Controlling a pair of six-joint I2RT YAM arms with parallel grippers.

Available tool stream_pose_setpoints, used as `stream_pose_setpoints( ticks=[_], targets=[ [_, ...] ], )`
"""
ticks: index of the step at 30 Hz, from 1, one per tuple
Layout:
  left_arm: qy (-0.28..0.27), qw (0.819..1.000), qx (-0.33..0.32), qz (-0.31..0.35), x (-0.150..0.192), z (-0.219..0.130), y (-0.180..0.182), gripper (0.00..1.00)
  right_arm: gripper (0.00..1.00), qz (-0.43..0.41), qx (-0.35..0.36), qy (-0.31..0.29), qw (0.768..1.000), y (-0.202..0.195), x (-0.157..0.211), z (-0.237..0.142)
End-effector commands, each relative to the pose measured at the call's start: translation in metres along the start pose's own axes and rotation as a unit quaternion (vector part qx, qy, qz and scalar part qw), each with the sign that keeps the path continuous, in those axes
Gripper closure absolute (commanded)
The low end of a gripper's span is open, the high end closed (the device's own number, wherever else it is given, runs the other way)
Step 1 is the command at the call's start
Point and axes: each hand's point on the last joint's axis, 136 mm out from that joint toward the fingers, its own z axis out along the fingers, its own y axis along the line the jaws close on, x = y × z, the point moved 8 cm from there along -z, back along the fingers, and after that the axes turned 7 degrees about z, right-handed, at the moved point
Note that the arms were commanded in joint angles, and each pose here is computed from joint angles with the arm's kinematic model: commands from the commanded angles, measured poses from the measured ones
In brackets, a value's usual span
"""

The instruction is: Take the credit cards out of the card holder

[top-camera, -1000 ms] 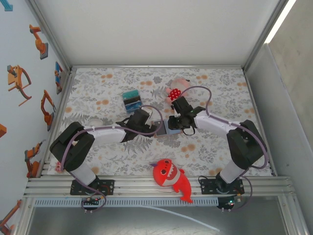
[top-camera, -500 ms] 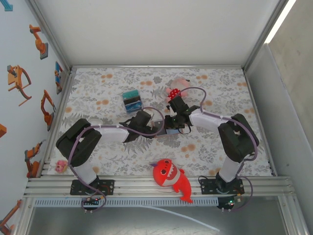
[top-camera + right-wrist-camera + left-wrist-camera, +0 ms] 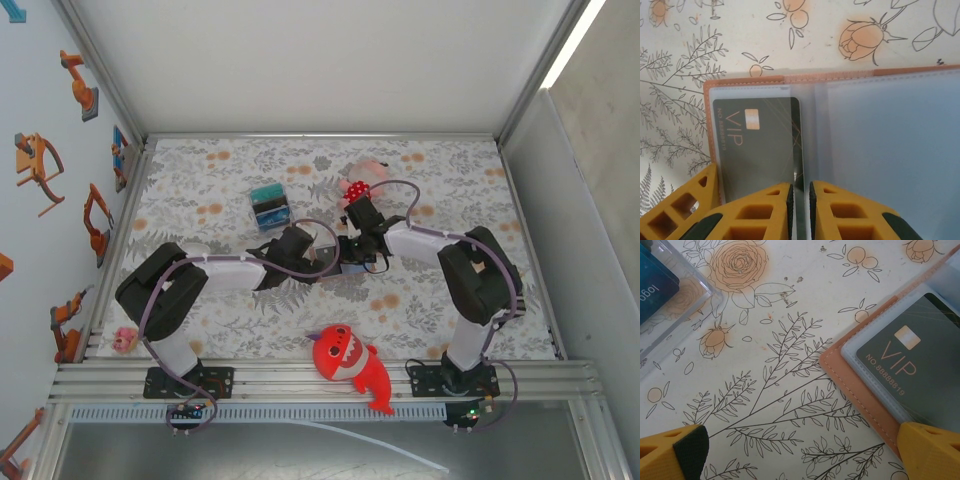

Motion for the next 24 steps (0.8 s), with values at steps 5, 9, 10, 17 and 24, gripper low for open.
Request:
stream_pose_setpoints(
  ticks=[5, 9, 10, 17, 24],
  targets=[
    [0.015, 1.0, -0.01, 0.01, -0.002, 0.005, -0.002, 0.03, 0.83, 0.018, -0.011, 0.005, 1.0, -0.005, 0.001, 0.006],
    [0.025, 0.999, -0.018, 0.017, -0.002, 0.005, -0.002, 0.03, 0.83, 0.025, -0.025, 0.009, 0.999, -0.007, 0.003, 0.008],
    [0.03, 0.999, -0.021, 0.019, -0.002, 0.005, -0.001, 0.03, 0.83, 0.026, -0.025, 0.009, 0.999, -0.008, 0.003, 0.008],
    [0.058, 0.996, -0.042, 0.05, 0.0, 0.001, -0.002, 0.03, 0.83, 0.042, -0.039, 0.006, 0.998, -0.014, 0.006, 0.008],
    [0.075, 0.994, -0.049, 0.057, 0.0, 0.002, -0.005, 0.03, 0.84, 0.069, -0.156, -0.006, 0.985, -0.01, 0.006, 0.003]
  ],
)
